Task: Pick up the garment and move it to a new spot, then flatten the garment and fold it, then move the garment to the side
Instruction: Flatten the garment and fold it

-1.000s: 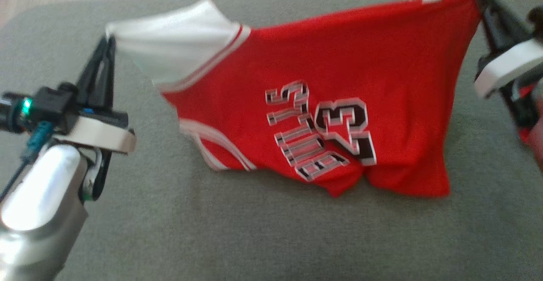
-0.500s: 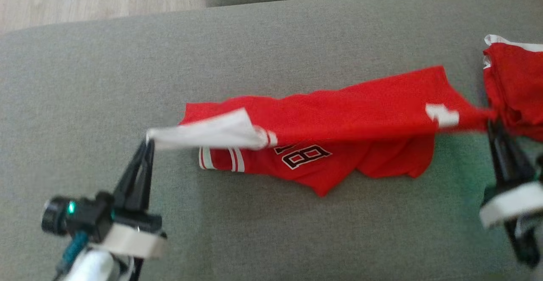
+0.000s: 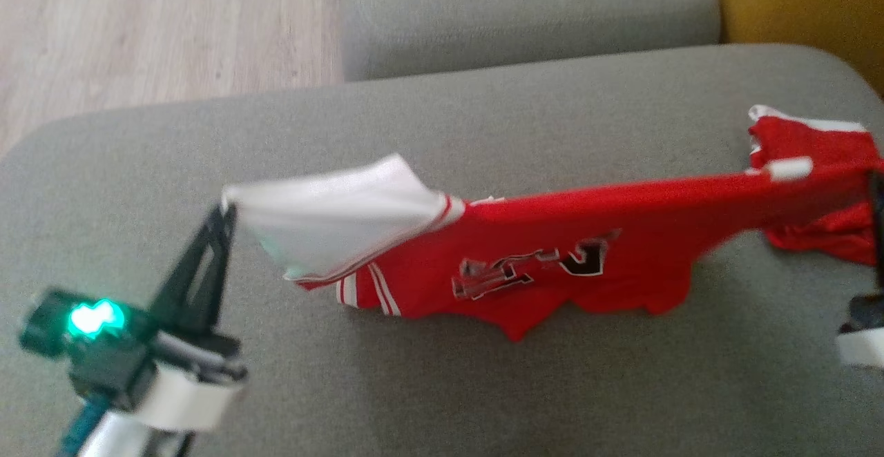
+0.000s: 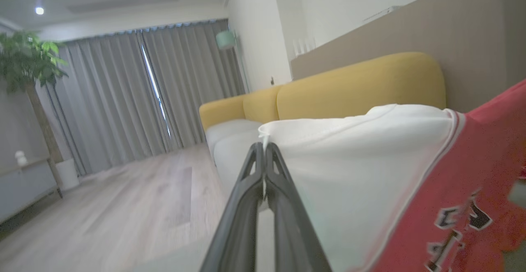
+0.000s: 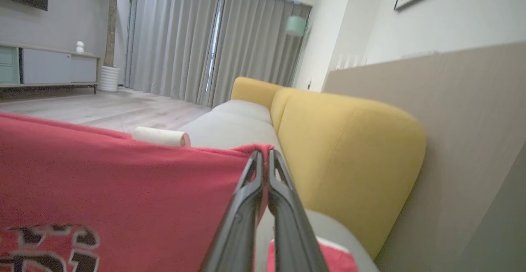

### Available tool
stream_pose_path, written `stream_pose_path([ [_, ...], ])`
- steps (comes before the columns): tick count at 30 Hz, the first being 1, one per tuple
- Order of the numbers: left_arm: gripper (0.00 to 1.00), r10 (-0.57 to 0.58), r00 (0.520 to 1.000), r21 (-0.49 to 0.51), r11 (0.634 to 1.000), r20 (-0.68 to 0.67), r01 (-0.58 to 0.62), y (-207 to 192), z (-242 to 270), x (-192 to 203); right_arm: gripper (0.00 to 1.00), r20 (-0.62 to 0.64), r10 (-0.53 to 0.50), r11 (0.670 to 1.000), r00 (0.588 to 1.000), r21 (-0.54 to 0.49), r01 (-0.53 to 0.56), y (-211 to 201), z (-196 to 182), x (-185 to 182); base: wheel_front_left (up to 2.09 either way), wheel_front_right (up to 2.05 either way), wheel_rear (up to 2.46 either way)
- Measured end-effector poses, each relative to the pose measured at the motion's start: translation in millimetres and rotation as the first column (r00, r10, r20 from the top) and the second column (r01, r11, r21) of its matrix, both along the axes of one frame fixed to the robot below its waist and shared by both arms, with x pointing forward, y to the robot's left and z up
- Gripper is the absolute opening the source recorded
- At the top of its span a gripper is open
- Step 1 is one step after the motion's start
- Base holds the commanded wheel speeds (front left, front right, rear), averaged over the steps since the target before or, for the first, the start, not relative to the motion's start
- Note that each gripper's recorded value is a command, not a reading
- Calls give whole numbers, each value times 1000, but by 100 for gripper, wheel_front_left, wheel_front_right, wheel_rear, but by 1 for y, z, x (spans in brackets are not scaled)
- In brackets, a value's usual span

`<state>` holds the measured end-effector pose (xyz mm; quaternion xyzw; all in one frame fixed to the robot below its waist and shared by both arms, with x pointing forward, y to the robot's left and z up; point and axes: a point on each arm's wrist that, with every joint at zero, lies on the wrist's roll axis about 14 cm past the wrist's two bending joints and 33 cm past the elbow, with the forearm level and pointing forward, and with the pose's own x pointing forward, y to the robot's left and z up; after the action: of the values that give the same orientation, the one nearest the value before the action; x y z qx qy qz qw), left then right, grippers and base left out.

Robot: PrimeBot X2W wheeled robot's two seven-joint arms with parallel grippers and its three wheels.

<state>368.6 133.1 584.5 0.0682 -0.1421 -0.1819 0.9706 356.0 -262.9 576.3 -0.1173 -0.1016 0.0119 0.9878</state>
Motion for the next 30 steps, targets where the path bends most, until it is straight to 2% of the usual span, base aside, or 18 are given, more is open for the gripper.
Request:
stream_pose_path([
  [4, 0, -40, 976, 60, 998, 212, 28, -1, 74, 5, 0, 139, 0, 997, 990, -73, 10, -4, 63, -7, 0, 0, 0],
  [8, 0, -98, 913, 105, 993, 396, 61, -11, 150, 4, 0, 275, -13, 988, 961, -145, 55, -17, 128, -13, 0, 0, 0],
  [12, 0, -122, 858, 129, 989, 498, 66, -11, 202, 5, 0, 354, -23, 974, 935, -201, 100, -26, 175, -15, 0, 0, 0],
  [15, 0, -141, 836, 135, 988, 530, 81, -13, 227, 13, 0, 379, -5, 971, 925, -218, 95, -24, 196, -7, 0, 0, 0],
  [19, 0, -129, 877, 123, 989, 463, 81, -9, 233, 50, 0, 338, 32, 974, 941, -221, 46, -16, 200, 25, 0, 0, 0],
  [24, 0, -109, 936, 159, 986, 335, 58, -11, 213, 115, 0, 217, 70, 977, 974, -211, -23, -3, 179, 89, 0, 0, 0],
  [26, 0, -102, 943, 169, 984, 316, 50, -12, 209, 128, 0, 195, 74, 977, 978, -212, -32, -1, 174, 104, 0, 0, 0],
  [30, 0, -81, 954, 227, 974, 288, 14, -16, 194, 180, 0, 142, 93, 975, 985, -214, -61, 9, 155, 161, 0, 0, 0],
])
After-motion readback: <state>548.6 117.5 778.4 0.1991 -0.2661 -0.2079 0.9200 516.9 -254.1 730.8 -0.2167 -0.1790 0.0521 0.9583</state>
